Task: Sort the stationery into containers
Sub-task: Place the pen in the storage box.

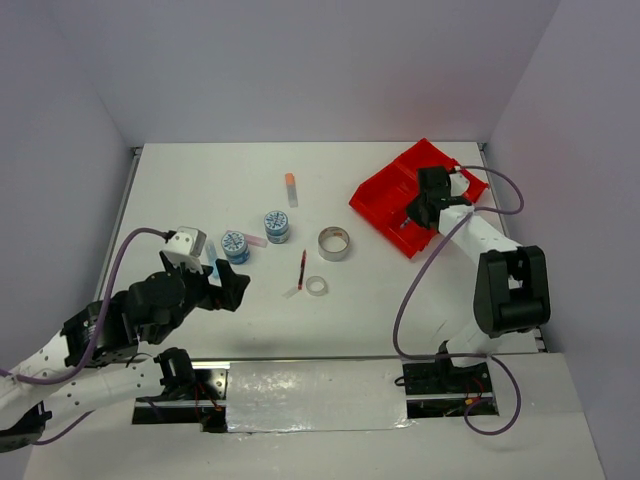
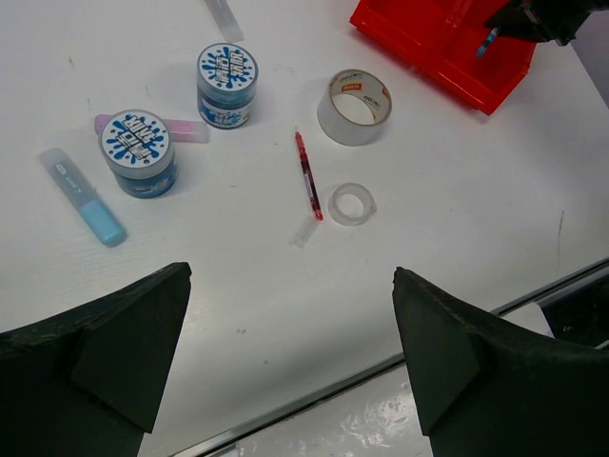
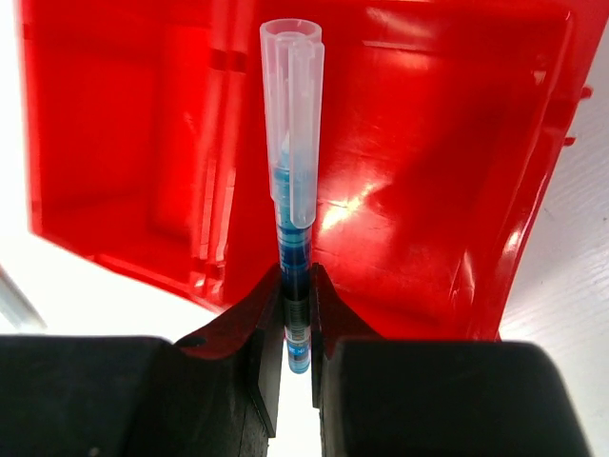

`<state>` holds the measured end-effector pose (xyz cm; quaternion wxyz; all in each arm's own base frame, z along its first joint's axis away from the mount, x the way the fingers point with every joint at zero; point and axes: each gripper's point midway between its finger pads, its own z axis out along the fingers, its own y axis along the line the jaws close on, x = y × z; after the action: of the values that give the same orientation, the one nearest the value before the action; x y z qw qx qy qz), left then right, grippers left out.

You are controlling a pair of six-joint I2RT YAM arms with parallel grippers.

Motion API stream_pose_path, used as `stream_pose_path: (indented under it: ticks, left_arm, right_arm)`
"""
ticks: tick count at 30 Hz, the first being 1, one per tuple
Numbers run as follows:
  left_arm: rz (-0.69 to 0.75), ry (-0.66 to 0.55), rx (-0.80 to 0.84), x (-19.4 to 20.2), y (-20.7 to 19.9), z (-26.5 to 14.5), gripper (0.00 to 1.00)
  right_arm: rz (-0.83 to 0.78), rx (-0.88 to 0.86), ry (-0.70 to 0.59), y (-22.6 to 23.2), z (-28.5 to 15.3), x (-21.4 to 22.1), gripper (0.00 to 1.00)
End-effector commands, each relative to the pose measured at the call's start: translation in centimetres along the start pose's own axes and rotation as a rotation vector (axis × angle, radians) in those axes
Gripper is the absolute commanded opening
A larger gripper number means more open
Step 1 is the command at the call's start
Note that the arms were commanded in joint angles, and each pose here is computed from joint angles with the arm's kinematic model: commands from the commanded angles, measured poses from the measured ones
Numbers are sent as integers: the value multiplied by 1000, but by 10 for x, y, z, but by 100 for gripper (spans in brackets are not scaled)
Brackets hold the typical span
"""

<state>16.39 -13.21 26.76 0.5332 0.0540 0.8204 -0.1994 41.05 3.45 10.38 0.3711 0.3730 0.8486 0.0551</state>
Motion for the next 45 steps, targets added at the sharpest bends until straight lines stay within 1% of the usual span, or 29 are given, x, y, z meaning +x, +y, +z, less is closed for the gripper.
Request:
stream_pose_path:
  ticks: [1, 5, 7, 10, 11, 12, 15, 18, 21, 25, 26, 29, 31, 33, 34, 35, 36, 38, 39, 40, 42, 43, 45]
  left_arm:
    - [3, -18, 71, -7, -12, -4, 99]
    - [10, -8, 113, -5, -18, -5, 99]
    - [14, -6, 131, -5, -22, -5, 99]
    - [25, 8, 142, -2, -25, -4, 99]
    - [25, 10, 146, -1, -25, -4, 99]
    - [27, 14, 148, 0, -26, -4, 99]
    - [31, 18, 159, 1, -28, -3, 99]
    - [29, 14, 167, 0, -29, -4, 99]
    - [26, 15, 167, 0, -28, -5, 99]
    - [19, 9, 154, -1, -26, -5, 99]
    - [16, 10, 150, -1, -26, -4, 99]
    - [11, 10, 142, -1, -26, -3, 99]
    - [-6, 10, 118, -1, -25, 1, 99]
    - [-21, 16, 93, 1, -26, 8, 99]
    - [-52, 16, 73, 2, -26, 11, 99]
    - [-58, 25, 59, 5, -26, 15, 99]
    - [-69, 44, 38, 9, -29, 22, 99]
    - [-72, 59, 7, 14, -31, 32, 99]
    - [-62, 81, -31, 21, -31, 42, 99]
    - [-93, 77, -82, 21, -28, 47, 99]
    - [-78, 119, -158, 33, -25, 61, 99]
    - [-101, 121, -198, 31, -21, 64, 99]
    - [-100, 152, -227, 41, -20, 75, 99]
  right_arm:
    - [32, 22, 8, -6, 16, 8, 15]
    - [25, 32, 21, -9, 22, 14, 17]
    - [27, 45, 20, -13, 26, 15, 21]
    - [19, 52, 31, -14, 30, 17, 24]
    - [18, 55, 32, -14, 31, 17, 27]
    - [12, 58, 40, -13, 33, 19, 37]
    - [9, 54, 47, -13, 33, 20, 55]
    - [11, 32, 43, -9, 29, 17, 60]
    - [7, 12, 24, -2, 20, 7, 60]
    - [-3, -89, -17, 18, -9, -13, 62]
    - [0, -137, -48, 30, -26, -26, 63]
    - [-27, -241, -98, 49, -65, -46, 67]
    - [-58, -306, -134, 59, -92, -56, 68]
    - [-112, -367, -151, 66, -113, -57, 67]
    - [-140, -422, -166, 74, -134, -55, 68]
    - [-197, -454, -160, 76, -142, -48, 68]
    - [-249, -479, -127, 81, -152, -31, 68]
    - [-340, -528, -119, 81, -170, -14, 68]
    - [-373, -516, -85, 75, -173, -1, 67]
    - [-414, -546, -66, 75, -184, 17, 68]
    - [-450, -570, -46, 72, -193, 36, 67]
    - [-484, -605, -18, 73, -203, 57, 66]
    - [-492, -594, 3, 70, -206, 71, 64]
